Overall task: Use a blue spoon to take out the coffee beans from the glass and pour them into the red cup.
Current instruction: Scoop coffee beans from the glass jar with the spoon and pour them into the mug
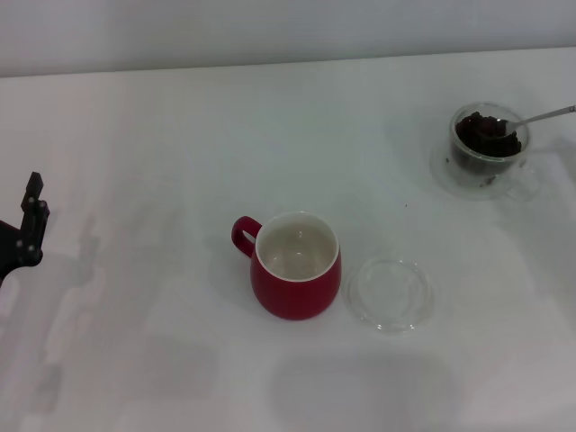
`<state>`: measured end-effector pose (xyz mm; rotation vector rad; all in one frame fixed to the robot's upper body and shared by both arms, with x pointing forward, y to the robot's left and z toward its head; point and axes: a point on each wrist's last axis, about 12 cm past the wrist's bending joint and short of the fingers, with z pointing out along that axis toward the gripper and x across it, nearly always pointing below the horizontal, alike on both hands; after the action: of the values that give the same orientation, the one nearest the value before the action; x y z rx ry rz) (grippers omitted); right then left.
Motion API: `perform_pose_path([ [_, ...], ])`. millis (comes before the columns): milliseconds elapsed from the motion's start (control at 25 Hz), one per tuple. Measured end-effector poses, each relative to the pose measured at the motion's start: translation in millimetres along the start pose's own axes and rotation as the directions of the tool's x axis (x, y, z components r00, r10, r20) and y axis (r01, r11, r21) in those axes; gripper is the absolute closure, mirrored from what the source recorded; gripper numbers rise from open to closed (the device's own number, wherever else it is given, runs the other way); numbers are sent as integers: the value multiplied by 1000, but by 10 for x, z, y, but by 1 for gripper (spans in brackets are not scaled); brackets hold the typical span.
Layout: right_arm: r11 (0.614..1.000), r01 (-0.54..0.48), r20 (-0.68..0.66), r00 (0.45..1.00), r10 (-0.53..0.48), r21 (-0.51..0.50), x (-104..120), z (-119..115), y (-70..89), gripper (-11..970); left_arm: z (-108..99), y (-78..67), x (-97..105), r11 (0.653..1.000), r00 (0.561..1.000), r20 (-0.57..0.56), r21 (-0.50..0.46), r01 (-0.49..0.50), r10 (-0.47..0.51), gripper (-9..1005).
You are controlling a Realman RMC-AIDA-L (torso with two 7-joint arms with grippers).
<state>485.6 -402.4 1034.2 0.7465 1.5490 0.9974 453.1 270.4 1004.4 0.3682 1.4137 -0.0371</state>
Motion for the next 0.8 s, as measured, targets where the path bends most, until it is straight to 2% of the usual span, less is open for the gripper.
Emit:
perform_pose_path([
  [400, 999, -14, -43, 999, 12, -43, 84, 22, 56, 813, -20, 1, 7, 1000, 1000, -4, -2, 1, -1, 506],
  [800, 991, -30, -135, 991, 13, -128, 261, 34, 163, 813, -36, 2, 12, 1000, 1000, -8, -4, 1, -1, 505],
])
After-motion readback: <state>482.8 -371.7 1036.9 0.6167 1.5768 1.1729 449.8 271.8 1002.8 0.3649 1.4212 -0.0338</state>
